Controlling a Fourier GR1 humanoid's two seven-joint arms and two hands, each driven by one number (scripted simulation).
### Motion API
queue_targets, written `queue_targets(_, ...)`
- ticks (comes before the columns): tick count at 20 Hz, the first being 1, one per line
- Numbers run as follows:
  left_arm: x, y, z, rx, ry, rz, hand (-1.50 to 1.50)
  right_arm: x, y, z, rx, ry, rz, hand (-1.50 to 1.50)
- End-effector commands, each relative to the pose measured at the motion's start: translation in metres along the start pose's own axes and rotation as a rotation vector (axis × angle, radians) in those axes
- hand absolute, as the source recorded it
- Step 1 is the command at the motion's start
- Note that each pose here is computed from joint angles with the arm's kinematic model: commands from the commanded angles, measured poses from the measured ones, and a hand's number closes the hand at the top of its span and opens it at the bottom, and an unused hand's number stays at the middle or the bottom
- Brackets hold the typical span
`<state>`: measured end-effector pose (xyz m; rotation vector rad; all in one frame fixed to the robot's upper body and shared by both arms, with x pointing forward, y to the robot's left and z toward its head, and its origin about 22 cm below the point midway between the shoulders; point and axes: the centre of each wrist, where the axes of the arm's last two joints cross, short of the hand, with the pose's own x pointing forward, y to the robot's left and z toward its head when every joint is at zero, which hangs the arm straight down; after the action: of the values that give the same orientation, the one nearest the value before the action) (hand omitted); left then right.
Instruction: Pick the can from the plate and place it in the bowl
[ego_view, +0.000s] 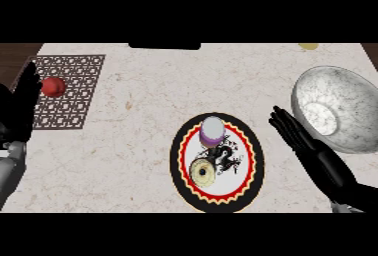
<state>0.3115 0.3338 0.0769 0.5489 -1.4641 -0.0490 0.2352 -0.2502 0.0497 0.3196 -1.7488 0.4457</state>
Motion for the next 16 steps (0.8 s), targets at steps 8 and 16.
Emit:
queue_targets(8,0.014,-0.094,0.038,-0.324,-0.079,0.253,0.0,0.022,0.031,-0.065,0.113,-0.1,0.508,1.5)
queue_targets(16,-0.007,-0.098,0.073,-0.363,-0.118,0.279,0.0,-0.039,0.083,-0.054,0.006,-0.321,0.111,-1.5)
